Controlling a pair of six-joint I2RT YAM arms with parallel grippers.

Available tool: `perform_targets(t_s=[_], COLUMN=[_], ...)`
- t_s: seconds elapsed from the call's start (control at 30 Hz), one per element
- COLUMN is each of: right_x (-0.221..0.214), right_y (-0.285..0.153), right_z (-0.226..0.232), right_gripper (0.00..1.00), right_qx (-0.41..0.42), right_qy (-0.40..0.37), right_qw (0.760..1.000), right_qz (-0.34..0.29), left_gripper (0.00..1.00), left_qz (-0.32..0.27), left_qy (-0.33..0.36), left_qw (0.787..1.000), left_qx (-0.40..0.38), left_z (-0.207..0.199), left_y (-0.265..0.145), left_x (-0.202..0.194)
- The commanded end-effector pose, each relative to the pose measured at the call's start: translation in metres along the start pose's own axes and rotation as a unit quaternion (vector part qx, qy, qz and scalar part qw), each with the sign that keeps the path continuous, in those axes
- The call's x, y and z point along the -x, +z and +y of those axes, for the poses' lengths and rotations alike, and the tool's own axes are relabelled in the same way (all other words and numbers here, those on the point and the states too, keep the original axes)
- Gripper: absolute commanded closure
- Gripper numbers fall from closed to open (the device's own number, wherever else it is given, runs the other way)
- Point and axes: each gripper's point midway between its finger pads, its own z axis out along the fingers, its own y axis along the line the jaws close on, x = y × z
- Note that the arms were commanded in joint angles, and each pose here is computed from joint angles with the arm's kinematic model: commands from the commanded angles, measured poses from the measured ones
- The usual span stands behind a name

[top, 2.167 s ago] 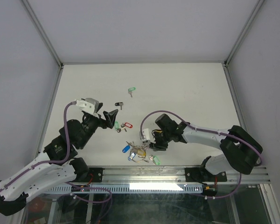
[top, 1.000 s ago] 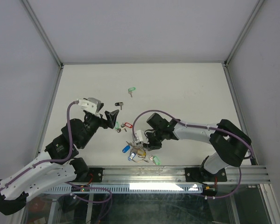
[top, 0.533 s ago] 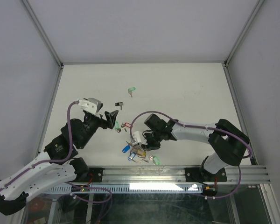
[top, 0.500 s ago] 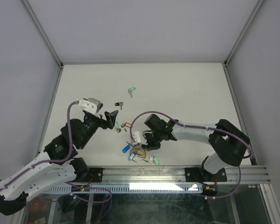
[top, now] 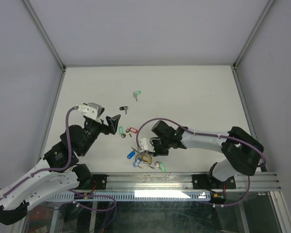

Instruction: Put the keys on the keyring

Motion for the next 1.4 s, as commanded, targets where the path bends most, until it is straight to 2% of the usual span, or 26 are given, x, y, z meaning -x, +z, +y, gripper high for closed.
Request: perform_targets(t_s=[0.0, 0.2, 0.33, 0.5, 0.6, 0.93, 1.23, 1.37], right_x=[0.002, 0.026, 0.043, 0.057, 0.062, 0.066, 0.066, 0.068], right_y=[-0.008, -0.033, -0.051, -0.067, -0.074, -0.096, -0.123, -0.137], right_z=[0.002, -0.001, -0.002, -0.003, -0.001, -0.007, -0.019, -0.027], right_gripper=[1.0, 1.0, 1.0, 1.0, 1.0, 1.0, 1.0, 1.0], right_qx=[-0.011, -0.041, -0.061, -0.076, -0.077, -0.1, -0.104, -0.108], right_qy=[0.024, 0.071, 0.116, 0.18, 0.221, 0.312, 0.397, 0.419], right_qw=[1.0, 0.997, 0.991, 0.979, 0.971, 0.942, 0.903, 0.889], right_qz=[0.012, -0.017, -0.04, -0.054, -0.053, -0.074, -0.127, -0.15], left_gripper=[0.26, 0.25, 0.13, 0.05, 0.05, 0.19, 0.17, 0.18], left_qz=[-0.036, -0.035, -0.041, -0.042, -0.039, -0.01, 0.001, 0.012], left_qy=[-0.021, -0.026, -0.039, -0.033, -0.034, -0.046, -0.042, -0.002], left_qw=[0.999, 0.999, 0.998, 0.995, 0.993, 0.981, 0.977, 0.974], left_qx=[0.01, -0.008, -0.039, -0.086, -0.109, -0.187, -0.208, -0.228], left_z=[0.005, -0.001, -0.014, -0.032, -0.043, -0.077, -0.092, -0.106], left_y=[-0.003, -0.003, -0.002, 0.002, 0.005, 0.011, 0.011, 0.013], left_x=[0.029, 0.027, 0.028, 0.021, 0.014, -0.025, -0.038, -0.045])
